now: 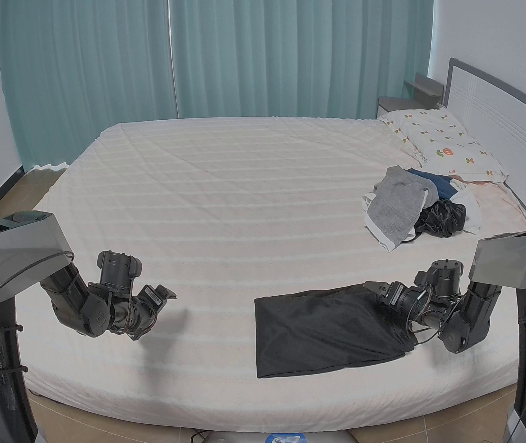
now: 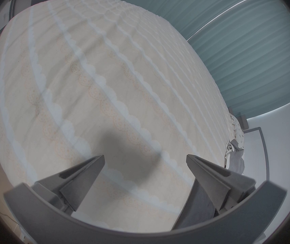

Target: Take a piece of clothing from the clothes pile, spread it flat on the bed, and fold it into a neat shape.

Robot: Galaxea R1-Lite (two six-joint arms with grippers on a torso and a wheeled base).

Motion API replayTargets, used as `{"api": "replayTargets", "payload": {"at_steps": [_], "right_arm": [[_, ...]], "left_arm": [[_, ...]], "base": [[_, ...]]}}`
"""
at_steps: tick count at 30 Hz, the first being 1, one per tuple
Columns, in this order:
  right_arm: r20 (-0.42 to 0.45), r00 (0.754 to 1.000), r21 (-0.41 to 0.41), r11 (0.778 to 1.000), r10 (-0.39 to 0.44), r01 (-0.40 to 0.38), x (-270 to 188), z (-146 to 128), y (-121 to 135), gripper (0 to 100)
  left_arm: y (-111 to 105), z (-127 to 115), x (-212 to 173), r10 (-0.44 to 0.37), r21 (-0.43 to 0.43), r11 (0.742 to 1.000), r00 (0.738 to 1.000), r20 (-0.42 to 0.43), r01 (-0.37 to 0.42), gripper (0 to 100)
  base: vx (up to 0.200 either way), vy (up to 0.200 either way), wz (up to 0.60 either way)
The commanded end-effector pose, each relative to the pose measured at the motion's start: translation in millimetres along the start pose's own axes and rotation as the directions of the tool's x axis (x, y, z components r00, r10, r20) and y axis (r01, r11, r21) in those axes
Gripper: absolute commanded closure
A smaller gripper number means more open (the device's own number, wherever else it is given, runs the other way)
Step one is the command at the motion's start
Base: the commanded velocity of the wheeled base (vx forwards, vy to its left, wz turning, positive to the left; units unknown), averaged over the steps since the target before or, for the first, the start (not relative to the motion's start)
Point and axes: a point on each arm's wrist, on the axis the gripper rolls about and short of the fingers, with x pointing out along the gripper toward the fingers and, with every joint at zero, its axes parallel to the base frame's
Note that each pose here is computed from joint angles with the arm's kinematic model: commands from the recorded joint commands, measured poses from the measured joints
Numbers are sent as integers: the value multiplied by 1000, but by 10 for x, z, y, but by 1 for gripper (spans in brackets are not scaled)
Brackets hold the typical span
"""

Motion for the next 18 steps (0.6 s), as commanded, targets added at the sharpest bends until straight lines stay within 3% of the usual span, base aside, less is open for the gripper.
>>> {"api": "replayTargets", "payload": {"at_steps": [1, 10, 18], "right_arm": [[3, 1000, 1, 1000, -16, 16, -68, -5, -39, 0], [-9, 1000, -14, 1000, -1, 0, -190, -71, 28, 0], [-26, 999, -13, 1000, -19, 19, -106, -120, -65, 0]], "left_arm": [[1, 4, 0, 0, -2, 1000, 1000, 1, 0, 0], [2, -3, 4, 1, 1, 1000, 1000, -1, -1, 0], [2, -3, 4, 1, 1, 1000, 1000, -1, -1, 0]], "base": [[0, 0, 0], [0, 0, 0], [0, 0, 0]]}}
